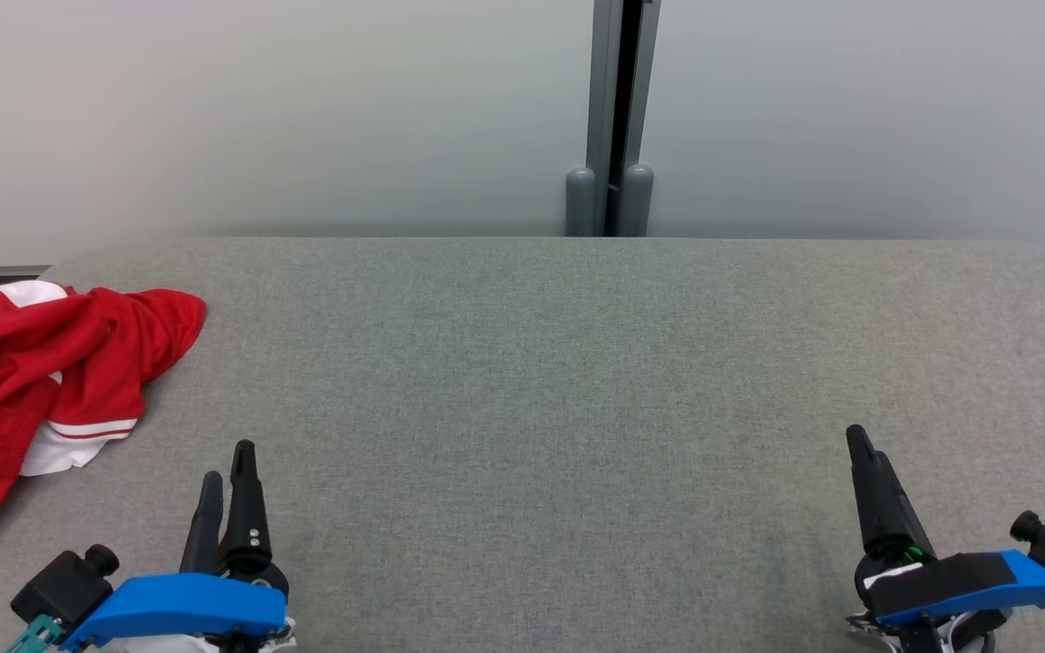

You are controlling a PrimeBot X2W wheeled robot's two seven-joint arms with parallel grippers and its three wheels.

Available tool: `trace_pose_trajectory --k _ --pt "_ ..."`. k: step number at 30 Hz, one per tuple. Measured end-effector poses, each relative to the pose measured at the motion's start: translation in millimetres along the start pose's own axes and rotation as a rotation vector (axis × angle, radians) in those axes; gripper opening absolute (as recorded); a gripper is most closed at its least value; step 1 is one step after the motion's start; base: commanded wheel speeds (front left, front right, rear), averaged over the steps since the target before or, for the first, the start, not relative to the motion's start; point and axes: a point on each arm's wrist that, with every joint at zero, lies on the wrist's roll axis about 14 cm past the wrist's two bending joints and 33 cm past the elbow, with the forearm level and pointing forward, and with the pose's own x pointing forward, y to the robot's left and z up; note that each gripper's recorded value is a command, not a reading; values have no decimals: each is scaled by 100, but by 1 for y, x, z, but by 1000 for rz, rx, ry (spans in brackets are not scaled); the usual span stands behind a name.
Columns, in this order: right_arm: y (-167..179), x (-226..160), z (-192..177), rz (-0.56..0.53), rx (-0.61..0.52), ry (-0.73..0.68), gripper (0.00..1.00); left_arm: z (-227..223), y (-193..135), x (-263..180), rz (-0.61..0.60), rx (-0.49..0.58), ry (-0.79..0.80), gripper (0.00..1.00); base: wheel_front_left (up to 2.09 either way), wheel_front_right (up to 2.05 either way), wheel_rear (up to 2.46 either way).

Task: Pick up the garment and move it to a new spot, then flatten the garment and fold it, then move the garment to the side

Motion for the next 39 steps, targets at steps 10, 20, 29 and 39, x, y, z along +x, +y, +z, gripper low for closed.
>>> trace_pose_trajectory --k 10,20,29,39 --pt "-8 -3 -13 -15 -146 36 100 -9 5 -5 6 167 18 100 0 0 0" --pt "-5 -4 -19 5 -282 48 100 -16 10 -8 9 285 33 100 0 0 0" --pt "-1 -4 -22 30 -392 47 100 -22 11 -11 0 374 43 100 0 0 0" --pt "2 -5 -27 60 -504 57 100 -29 16 -16 -2 466 59 100 0 0 0"
